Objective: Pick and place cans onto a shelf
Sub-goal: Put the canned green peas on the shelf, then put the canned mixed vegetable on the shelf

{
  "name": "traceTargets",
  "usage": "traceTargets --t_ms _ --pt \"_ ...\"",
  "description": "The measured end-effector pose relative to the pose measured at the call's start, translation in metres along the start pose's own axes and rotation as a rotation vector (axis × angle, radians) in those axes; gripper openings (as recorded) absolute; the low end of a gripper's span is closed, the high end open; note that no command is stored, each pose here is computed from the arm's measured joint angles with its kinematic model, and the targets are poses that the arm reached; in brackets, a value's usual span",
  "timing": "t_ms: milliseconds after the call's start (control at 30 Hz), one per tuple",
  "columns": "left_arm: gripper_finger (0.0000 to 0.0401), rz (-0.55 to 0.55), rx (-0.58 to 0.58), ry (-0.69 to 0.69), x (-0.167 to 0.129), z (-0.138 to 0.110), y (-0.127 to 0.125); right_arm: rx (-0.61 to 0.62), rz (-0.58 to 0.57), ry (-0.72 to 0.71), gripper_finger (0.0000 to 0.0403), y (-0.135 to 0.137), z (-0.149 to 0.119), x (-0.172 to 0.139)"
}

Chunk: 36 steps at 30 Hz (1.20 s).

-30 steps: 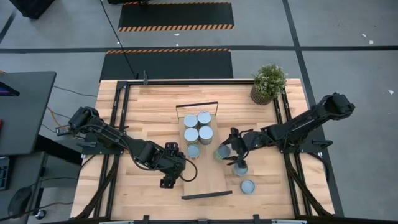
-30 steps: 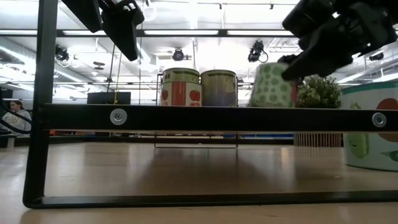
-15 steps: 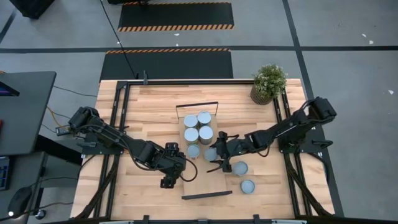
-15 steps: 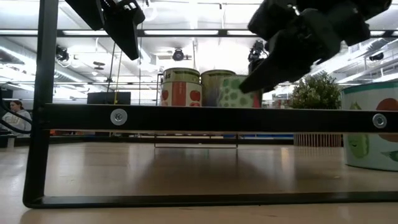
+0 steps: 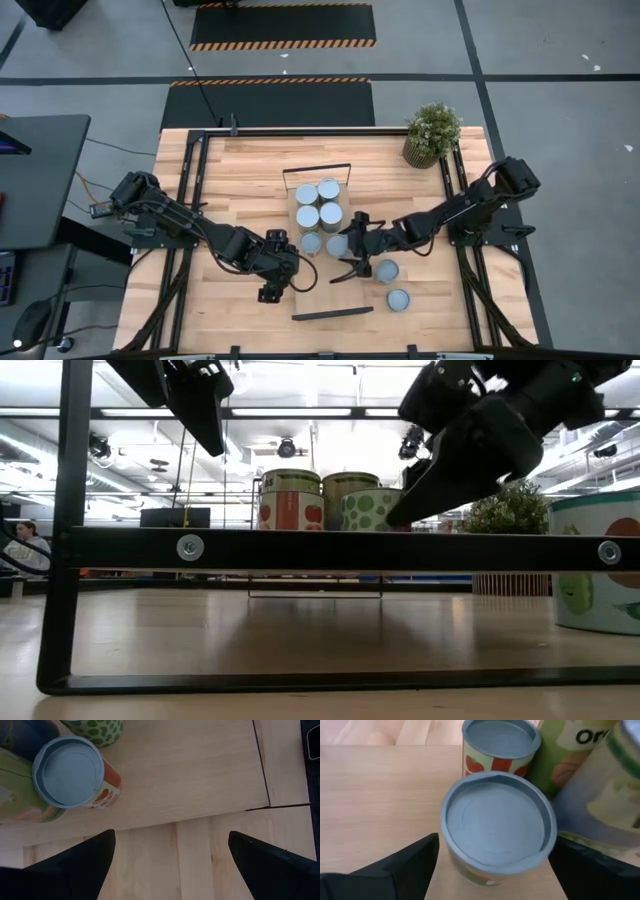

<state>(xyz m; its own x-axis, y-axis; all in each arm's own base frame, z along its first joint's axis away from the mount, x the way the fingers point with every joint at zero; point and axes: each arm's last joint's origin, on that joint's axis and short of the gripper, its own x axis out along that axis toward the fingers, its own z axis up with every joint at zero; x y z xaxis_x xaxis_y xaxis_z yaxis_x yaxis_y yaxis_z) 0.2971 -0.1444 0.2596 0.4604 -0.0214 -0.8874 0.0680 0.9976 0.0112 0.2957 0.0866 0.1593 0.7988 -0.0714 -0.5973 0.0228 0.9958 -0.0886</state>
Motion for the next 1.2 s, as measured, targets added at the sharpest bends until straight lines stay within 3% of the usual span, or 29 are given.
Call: traceTargets --t_ms 433,600,800,1067,1200 --pt "0.0394 -0.001 -0.001 -0.002 0.0 0.0 0.0 -0.096 -0.129 -0.048 0.0369 0.013 0.007 -0.03" --pt "0.0394 0.0 -0.001 -0.001 0.0 0.0 0.0 -0.142 -0.126 -0.03 0.037 0.018 -0.001 -0.031" --pt "0.0394 -0.001 -0.001 -0.002 0.0 0.0 0.0 -0.119 -0.216 -0.085 0.037 0.011 -0.013 -0.029" --pt "0.0394 -0.001 -0.001 -0.002 0.0 0.0 0.0 -0.163 -0.225 -0.059 0.037 0.008 -0.014 -0.033" --pt "0.0394 -0.001 -0.001 -0.002 0.0 0.0 0.0 -0.151 -0.136 -0.041 0.037 0.005 -0.007 -0.053"
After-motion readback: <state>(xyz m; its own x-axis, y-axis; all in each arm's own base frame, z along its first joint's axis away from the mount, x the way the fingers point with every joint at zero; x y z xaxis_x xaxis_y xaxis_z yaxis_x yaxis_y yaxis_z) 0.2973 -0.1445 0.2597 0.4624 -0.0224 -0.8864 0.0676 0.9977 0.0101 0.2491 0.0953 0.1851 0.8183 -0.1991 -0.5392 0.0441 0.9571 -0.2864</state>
